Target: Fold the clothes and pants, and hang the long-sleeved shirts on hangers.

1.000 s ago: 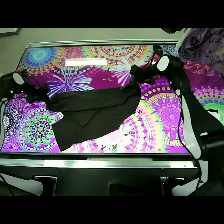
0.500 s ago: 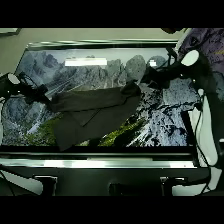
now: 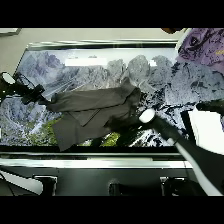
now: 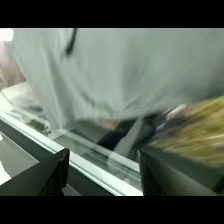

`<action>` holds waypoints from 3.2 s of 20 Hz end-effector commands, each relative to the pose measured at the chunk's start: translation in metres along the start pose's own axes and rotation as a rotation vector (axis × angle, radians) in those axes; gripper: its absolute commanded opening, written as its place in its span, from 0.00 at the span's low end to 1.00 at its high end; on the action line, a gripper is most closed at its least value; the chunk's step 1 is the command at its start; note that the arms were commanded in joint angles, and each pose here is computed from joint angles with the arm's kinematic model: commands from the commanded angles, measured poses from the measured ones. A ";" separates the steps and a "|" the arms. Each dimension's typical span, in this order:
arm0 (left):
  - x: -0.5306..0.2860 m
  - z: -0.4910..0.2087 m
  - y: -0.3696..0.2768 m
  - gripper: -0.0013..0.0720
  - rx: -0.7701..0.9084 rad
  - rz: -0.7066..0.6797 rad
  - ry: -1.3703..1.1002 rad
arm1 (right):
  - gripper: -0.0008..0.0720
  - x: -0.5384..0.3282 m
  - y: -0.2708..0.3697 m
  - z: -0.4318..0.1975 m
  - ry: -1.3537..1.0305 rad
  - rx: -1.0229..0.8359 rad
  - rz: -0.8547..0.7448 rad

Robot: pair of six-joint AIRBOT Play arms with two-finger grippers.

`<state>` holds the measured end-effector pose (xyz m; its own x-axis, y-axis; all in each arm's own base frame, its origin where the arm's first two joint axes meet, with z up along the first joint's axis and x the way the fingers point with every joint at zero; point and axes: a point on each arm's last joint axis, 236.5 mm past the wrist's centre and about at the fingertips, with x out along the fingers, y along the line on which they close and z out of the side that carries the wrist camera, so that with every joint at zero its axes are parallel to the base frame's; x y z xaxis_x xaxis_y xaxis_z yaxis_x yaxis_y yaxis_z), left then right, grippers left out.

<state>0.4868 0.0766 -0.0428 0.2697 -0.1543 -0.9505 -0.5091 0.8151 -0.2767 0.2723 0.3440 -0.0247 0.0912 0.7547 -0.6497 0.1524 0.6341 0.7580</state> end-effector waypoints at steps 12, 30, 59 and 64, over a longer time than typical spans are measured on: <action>-0.001 -0.001 0.001 0.04 -0.001 0.002 0.007 | 0.69 0.090 0.009 -0.012 -0.096 0.130 0.007; 0.001 0.000 0.004 0.04 0.007 0.004 0.007 | 0.67 0.078 0.029 -0.059 0.068 0.117 -0.048; -0.184 0.038 -0.002 0.04 0.011 -0.114 -0.289 | 0.06 -0.261 0.158 0.116 -0.673 -0.370 0.082; -0.362 -0.003 -0.007 0.04 0.047 -0.162 -0.663 | 0.06 -0.501 0.220 0.007 -1.185 -0.628 0.089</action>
<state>0.4387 0.1251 0.2211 0.6817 -0.0176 -0.7314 -0.4134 0.8156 -0.4049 0.3433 0.1790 0.3764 0.8010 0.5691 -0.1857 -0.3341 0.6824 0.6502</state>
